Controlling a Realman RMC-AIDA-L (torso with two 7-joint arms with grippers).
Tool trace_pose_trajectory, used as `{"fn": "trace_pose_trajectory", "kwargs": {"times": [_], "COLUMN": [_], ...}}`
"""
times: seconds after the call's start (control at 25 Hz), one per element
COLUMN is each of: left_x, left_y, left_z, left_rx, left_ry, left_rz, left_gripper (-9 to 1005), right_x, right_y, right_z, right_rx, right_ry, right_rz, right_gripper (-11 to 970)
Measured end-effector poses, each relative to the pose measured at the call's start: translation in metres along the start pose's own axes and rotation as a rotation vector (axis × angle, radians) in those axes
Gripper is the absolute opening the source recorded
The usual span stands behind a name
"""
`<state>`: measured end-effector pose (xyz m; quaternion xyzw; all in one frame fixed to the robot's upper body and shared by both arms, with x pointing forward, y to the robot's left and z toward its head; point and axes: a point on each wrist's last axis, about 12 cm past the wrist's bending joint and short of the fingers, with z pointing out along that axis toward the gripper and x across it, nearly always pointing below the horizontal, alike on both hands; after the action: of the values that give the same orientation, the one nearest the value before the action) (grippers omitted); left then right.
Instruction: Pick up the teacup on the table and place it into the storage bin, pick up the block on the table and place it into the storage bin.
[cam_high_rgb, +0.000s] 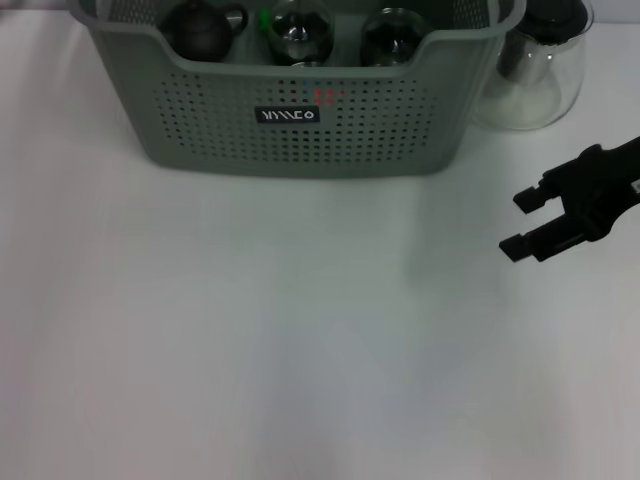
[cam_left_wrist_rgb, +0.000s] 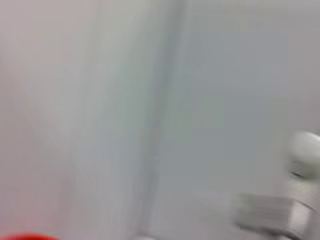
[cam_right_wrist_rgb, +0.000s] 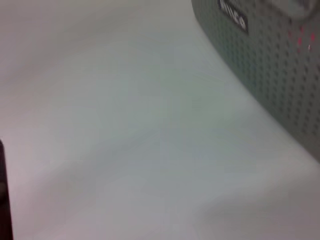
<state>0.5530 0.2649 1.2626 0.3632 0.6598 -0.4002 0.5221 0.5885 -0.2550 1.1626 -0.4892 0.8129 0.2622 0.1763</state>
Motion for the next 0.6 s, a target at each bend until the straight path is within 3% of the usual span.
{"fn": "trace_pose_trajectory", "kwargs": {"times": [0.12, 0.24, 0.4, 0.6], "left_x": [0.032, 0.07, 0.116, 0.154], "left_y": [-0.013, -0.014, -0.012, -0.016], "left_z": [-0.007, -0.012, -0.029, -0.037], "left_rx": [0.101, 0.133, 0.067, 0.029], "left_ry": [0.02, 0.031, 0.027, 0.063], "left_rz": [-0.042, -0.131, -0.228, -0.27], "left_gripper": [863, 867, 870, 868], "right_x": [0.002, 0.004, 0.007, 0.008], "right_y": [0.001, 0.003, 0.005, 0.01], "right_z": [-0.006, -0.01, -0.01, 0.004], "right_rx": [-0.014, -0.03, -0.039, -0.08], "right_ry": [-0.064, -0.161, -0.299, -0.421], "right_rz": [-0.036, -0.077, -0.107, -0.134], "right_gripper": [814, 816, 819, 822]}}
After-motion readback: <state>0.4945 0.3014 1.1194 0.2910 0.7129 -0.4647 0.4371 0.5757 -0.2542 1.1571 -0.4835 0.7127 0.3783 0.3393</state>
